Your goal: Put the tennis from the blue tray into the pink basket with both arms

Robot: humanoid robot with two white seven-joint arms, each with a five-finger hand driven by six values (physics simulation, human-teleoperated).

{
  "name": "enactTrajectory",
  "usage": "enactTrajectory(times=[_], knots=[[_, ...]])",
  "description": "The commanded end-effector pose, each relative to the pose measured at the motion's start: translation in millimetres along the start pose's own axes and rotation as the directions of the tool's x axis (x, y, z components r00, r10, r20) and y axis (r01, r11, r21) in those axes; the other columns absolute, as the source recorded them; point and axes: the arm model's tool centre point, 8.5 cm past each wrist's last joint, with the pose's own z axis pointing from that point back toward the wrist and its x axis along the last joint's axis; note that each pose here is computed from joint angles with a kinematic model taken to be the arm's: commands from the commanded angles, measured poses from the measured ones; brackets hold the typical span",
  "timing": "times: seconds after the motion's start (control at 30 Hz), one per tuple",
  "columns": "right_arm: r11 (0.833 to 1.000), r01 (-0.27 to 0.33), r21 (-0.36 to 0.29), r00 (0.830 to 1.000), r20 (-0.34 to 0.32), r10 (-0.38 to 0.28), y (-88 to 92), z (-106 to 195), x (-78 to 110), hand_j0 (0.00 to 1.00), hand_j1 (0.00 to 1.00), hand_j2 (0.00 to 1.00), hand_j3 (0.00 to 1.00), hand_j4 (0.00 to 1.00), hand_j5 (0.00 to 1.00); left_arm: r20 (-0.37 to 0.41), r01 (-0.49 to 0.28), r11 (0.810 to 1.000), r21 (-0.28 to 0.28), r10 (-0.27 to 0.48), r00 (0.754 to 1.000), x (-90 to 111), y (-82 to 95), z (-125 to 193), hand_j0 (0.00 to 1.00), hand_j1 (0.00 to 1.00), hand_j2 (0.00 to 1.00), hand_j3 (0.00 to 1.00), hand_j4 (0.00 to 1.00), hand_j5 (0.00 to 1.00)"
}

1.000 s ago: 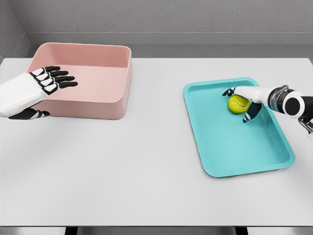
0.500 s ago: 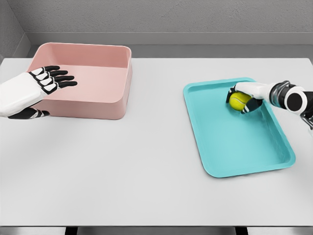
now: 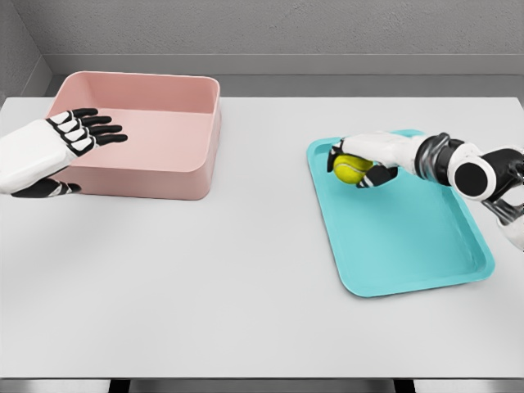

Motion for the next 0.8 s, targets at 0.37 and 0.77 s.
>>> enactTrajectory(times=[0.37, 0.77], knots=[[0.996, -0.077, -0.04, 0.953, 0.291, 0.085, -7.4, -30, 91.2, 0.5, 0.5, 0.5, 0.5, 0.5, 0.5, -0.001, -0.003, 1.0, 0.004, 0.003, 1.0, 0, 1.1, 1, 1.0, 1.0, 1.0, 1.0, 1.0, 1.0], [0.985, -0.171, 0.01, 0.867, 0.476, 0.146, 23.3, -51, 154.3, 0.5, 0.5, 0.5, 0.5, 0.5, 0.5, 0.001, -0.002, 1.0, 0.002, 0.002, 1.0, 0, 1.6, 0, 1.0, 1.0, 1.0, 1.0, 1.0, 1.0]])
